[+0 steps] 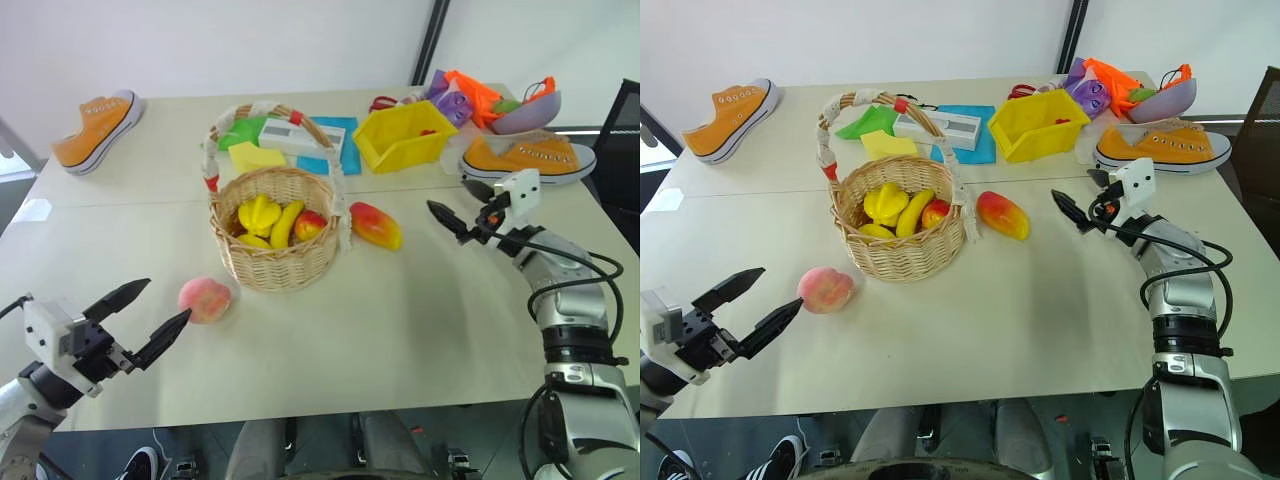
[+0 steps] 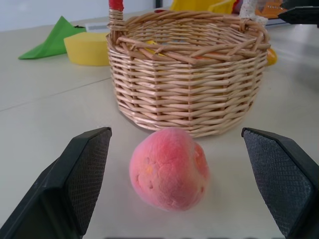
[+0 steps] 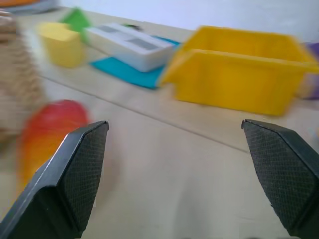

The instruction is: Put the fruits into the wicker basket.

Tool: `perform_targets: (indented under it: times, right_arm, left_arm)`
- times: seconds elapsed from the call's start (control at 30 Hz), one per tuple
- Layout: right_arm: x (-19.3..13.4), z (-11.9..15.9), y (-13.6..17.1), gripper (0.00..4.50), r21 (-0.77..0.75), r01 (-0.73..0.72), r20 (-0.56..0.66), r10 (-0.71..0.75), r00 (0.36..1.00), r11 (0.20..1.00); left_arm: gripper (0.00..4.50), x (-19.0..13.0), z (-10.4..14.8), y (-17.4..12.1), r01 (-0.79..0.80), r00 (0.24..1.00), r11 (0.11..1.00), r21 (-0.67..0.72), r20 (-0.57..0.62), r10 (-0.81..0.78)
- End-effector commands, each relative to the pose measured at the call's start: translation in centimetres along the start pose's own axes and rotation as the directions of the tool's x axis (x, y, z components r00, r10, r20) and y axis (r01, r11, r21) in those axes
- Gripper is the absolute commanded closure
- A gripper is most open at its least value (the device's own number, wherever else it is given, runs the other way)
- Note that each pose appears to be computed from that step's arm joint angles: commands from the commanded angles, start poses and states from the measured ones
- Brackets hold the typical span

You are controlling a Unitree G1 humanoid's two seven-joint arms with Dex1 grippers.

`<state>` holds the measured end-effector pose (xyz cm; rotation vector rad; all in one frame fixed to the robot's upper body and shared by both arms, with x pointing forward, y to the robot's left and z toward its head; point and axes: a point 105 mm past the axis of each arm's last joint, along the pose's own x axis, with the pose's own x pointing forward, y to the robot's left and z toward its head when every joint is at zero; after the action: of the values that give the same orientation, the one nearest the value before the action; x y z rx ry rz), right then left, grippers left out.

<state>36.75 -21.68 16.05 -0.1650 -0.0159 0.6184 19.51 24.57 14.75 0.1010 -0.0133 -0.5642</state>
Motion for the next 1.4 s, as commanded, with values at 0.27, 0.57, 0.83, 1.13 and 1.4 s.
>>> perform_targets:
  times: [0.27, 0.57, 0.83, 1.13, 1.4]
  right_arm:
    - [3.1, 1.4, 4.1, 0.05, -0.120, -0.162, -0.215, 0.134, 0.967, 0.979]
    - [5.4, 0.5, 4.6, 0.05, -0.114, -0.161, -0.272, 0.125, 0.954, 0.980]
    - [6.2, -1.0, 4.7, 0.05, -0.090, -0.126, -0.348, 0.087, 0.933, 0.988]
    - [6.3, -0.7, 4.5, 1.82, -0.076, -0.102, -0.316, 0.073, 0.946, 0.992]
    - [1.2, 2.4, 2.2, 1.82, -0.025, -0.119, -0.198, 0.112, 0.974, 0.993]
  left_arm:
    - [0.00, 2.8, 3.7, -2.6, 0.123, 0.989, 0.986, 0.114, 0.063, -0.131]
    - [0.00, 2.8, 3.8, -3.2, 0.145, 0.987, 0.984, 0.106, 0.055, -0.152]
    - [0.00, 2.7, 3.7, -3.5, 0.145, 0.986, 0.986, 0.084, 0.070, -0.151]
    - [0.00, 2.7, 3.3, -3.1, 0.131, 0.988, 0.988, 0.077, 0.071, -0.137]
    - [0.00, 2.2, 3.0, -2.4, 0.112, 0.990, 0.993, 0.041, 0.084, -0.115]
